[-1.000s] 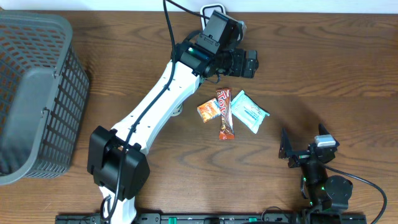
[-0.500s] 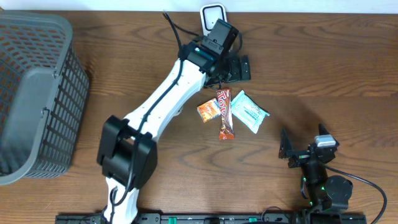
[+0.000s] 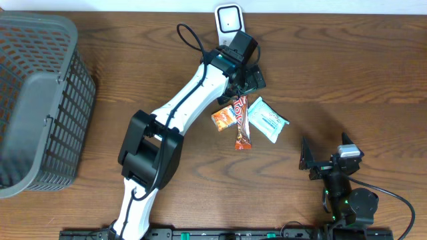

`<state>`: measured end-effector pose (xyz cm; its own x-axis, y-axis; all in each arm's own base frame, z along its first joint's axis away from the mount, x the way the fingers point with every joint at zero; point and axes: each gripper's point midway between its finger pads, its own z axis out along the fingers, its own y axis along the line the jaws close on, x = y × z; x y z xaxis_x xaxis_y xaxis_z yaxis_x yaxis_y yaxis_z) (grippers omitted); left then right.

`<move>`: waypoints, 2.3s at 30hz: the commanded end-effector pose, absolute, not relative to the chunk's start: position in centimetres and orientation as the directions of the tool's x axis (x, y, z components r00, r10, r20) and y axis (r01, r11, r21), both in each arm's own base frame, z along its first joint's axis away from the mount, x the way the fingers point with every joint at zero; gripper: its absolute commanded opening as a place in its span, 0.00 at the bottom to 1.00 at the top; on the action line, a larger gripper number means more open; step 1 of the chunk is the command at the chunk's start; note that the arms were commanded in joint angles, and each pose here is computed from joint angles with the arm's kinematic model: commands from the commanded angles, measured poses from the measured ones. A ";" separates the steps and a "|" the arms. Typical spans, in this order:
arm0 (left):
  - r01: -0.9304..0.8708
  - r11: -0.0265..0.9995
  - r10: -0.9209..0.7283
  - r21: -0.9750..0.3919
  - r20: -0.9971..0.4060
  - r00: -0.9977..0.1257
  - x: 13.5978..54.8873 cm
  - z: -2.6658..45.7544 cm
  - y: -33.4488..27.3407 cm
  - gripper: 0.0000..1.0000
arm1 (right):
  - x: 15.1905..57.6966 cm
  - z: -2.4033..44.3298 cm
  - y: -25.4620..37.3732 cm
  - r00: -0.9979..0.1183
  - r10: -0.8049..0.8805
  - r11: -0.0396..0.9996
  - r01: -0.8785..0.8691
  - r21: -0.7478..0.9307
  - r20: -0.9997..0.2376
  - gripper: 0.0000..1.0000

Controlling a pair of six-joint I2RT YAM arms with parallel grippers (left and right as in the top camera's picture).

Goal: Scan the item barcode
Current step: 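Lower the left gripper onto the red bar and grasp it, then lift the red bar and hold it up near the scanner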

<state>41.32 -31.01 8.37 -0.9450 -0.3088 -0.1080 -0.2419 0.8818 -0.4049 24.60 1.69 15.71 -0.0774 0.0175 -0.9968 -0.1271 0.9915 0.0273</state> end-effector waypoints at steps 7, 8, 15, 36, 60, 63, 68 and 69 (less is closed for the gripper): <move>-0.330 0.886 -0.382 -0.325 -0.109 -0.918 42.1 5.2 -29.8 0.98 | 24.6 15.6 1.9 -0.081 0.027 0.990 -0.137 0.038 -0.996 0.99; -0.339 0.886 -0.390 -0.316 -0.116 -0.913 42.1 5.0 -29.6 0.98 | 24.6 15.6 1.9 -0.081 0.027 0.990 -0.137 0.038 -0.996 0.99; -0.344 0.888 -0.396 -0.304 -0.129 -0.909 42.8 3.2 -29.6 0.98 | 24.6 15.6 1.9 -0.081 0.027 0.990 -0.137 0.038 -0.996 0.99; -0.233 0.958 -0.237 -0.166 -0.005 -0.972 38.9 -0.1 -28.3 0.60 | 24.4 15.6 3.3 -0.082 0.022 0.981 -0.192 0.038 -0.996 0.99; 0.130 0.940 0.115 -0.315 -0.067 -0.991 40.6 7.0 -29.9 0.07 | 24.4 15.6 3.3 -0.082 0.022 0.981 -0.192 0.038 -0.996 0.99; 0.335 0.825 0.316 -0.455 -0.120 -0.941 39.5 8.1 -32.5 0.07 | 24.4 15.6 3.3 -0.082 0.022 0.981 -0.192 0.038 -0.996 0.99; 0.549 0.499 0.526 -0.670 -0.269 -0.807 36.9 11.4 -35.9 0.07 | 24.4 15.6 3.3 -0.082 0.022 0.981 -0.192 0.038 -0.996 0.99; 0.562 0.437 0.536 -0.702 -0.298 -0.790 36.5 12.1 -36.3 0.07 | 24.4 15.6 3.3 -0.082 0.022 0.981 -0.192 0.038 -0.996 0.99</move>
